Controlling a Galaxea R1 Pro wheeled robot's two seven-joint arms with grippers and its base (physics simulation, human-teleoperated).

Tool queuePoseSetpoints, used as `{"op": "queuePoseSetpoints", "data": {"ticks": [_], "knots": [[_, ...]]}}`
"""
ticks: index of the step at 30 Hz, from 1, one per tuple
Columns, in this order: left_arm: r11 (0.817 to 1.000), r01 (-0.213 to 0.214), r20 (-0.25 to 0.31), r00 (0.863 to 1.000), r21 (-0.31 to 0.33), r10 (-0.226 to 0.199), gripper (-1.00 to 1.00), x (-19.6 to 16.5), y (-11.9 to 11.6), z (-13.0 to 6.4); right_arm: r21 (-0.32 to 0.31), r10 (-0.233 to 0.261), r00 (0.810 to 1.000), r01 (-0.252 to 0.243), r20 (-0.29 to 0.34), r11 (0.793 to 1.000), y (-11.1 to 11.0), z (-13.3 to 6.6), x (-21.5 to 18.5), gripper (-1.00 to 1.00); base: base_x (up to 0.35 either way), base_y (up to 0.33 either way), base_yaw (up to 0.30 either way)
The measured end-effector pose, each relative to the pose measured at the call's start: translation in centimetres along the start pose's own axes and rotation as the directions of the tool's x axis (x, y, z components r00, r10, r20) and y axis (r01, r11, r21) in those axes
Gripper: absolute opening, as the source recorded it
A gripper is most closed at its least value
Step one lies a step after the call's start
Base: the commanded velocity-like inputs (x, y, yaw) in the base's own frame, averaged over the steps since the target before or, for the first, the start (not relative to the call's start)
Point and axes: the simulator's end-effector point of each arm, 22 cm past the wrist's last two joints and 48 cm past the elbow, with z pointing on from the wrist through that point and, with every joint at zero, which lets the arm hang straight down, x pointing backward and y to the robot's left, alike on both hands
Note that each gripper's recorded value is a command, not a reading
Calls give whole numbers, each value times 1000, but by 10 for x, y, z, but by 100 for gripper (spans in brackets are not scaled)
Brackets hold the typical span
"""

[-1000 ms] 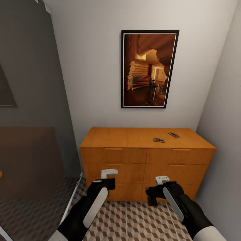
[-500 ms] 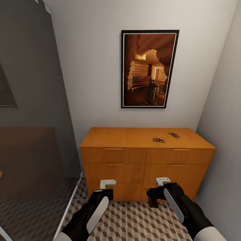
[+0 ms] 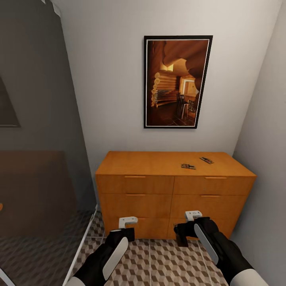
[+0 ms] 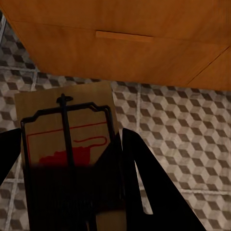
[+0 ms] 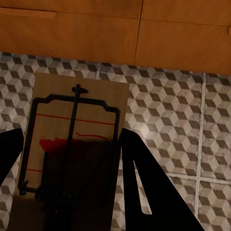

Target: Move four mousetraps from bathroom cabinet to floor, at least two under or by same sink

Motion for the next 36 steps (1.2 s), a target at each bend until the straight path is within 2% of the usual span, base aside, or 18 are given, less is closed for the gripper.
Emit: {"op": "queuePoseSetpoints", "data": {"ticks": [9,15,24,29,33,36], "knots": [[1000,8,14,1000,17,-9,-100,-1,-3,1,-2,5,1000,-5,-24,1000,2,5,10,-100,0,0,0],[999,-1,47,999,51,-2,-100,-1,-16,2,7,26,1000,-26,-17,1000,-2,21,38,-100,0,0,0],[999,-10,20,1000,34,9,-100,50,-10,2,11,42,999,-41,-32,999,-3,27,79,-100,0,0,0],[1000,-15,-46,999,-9,15,-100,95,8,9,8,47,997,-47,-53,999,1,23,100,-100,0,0,0],[1000,-15,-87,996,-26,13,-100,129,22,15,8,59,998,-59,-27,998,2,21,112,-100,0,0,0],[999,-16,-102,995,-29,12,-100,142,27,14,9,70,998,-70,2,998,2,20,122,-100,0,0,0]]}}
